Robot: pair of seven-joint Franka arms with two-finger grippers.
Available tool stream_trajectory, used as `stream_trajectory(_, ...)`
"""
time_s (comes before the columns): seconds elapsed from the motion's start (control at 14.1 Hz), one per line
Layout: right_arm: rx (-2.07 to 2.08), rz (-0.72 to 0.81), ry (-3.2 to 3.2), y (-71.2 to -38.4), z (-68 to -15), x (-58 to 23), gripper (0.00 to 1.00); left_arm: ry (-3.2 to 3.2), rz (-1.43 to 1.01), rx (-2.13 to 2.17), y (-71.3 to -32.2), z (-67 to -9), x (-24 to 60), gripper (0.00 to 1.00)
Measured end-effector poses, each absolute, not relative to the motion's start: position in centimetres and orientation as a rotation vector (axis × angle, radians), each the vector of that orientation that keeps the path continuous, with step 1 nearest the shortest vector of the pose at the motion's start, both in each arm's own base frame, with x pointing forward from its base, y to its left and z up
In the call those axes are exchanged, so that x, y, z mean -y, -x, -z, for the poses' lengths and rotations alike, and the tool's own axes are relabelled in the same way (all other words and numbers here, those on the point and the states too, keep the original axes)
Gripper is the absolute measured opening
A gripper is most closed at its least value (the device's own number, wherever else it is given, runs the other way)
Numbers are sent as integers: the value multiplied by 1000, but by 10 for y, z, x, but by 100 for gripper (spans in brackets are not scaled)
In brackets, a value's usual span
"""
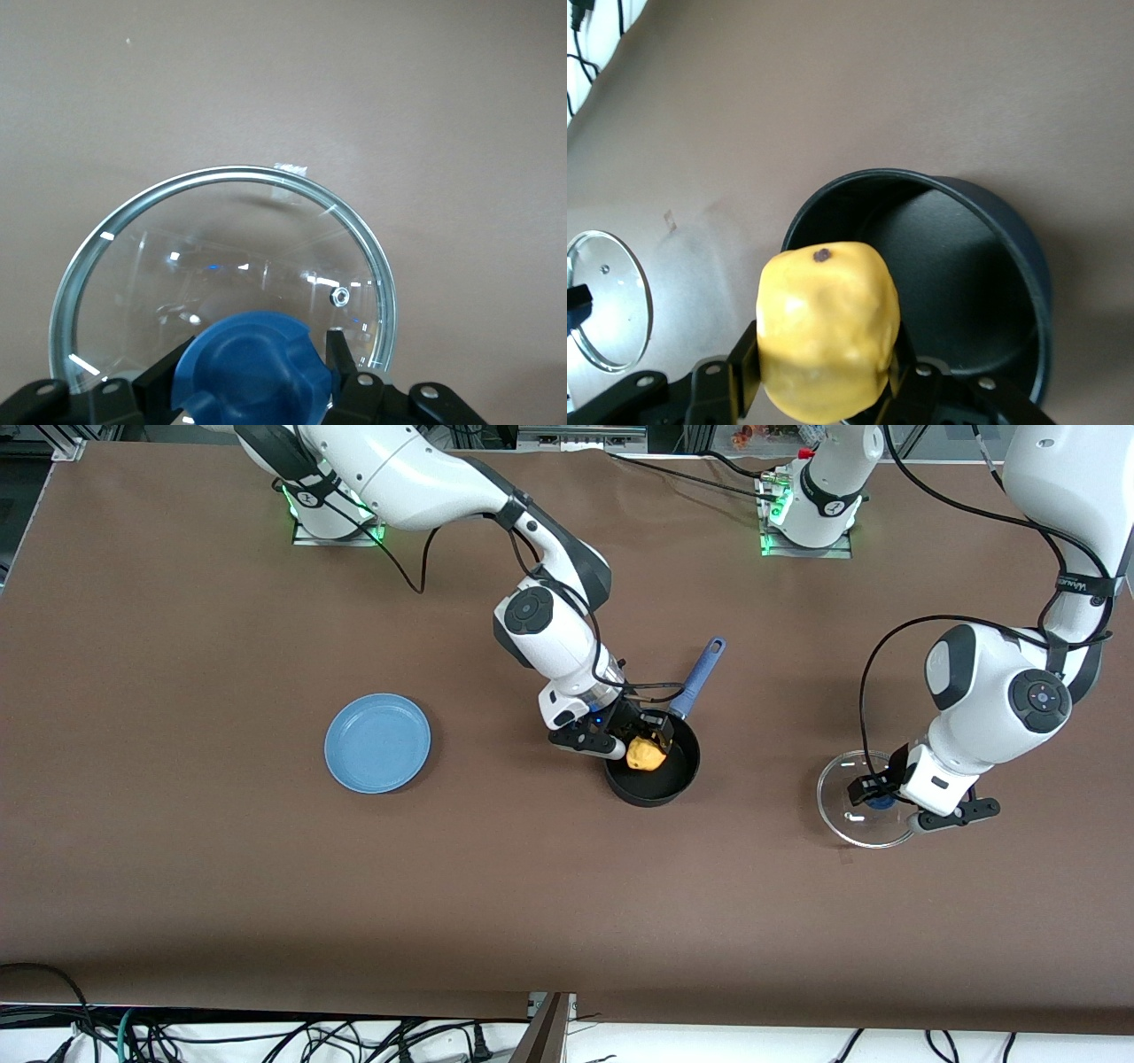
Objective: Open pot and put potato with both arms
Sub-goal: 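Lower the potato into the pot and open the right gripper, then set the lid on the table while the right gripper withdraws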
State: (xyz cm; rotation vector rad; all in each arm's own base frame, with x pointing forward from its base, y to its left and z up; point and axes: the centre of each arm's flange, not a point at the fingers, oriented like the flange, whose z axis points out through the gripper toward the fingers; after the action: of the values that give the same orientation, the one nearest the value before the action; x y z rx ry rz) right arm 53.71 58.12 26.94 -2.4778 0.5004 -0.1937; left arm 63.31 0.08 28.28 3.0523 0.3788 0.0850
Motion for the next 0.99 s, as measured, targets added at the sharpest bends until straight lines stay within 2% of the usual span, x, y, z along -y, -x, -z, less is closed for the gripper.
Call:
stream_trajectory(0.35,-498,194,2472,-530,-247,-587,59,-3059,-24,-358,-618,-262,0,61)
stream_trajectory(0.5,-497,198,2468,-531,-250,-587,72,-3059,-25,-329,-609,-249,-4,61)
stream_trajectory(0.64,-497,194,2470,-533,-252,-588,95,-3059,-16,-309,-600,-237,-14,61)
stream_trajectory(0.71,-496,176,2489,-533,-253,-588,100,-3057,-20,-307,-597,-233,-16,61)
stream_trajectory(0.99,-467,47,2643,-546,-283,-577,100,-3043,-73,-298,-582,-213,-13,61)
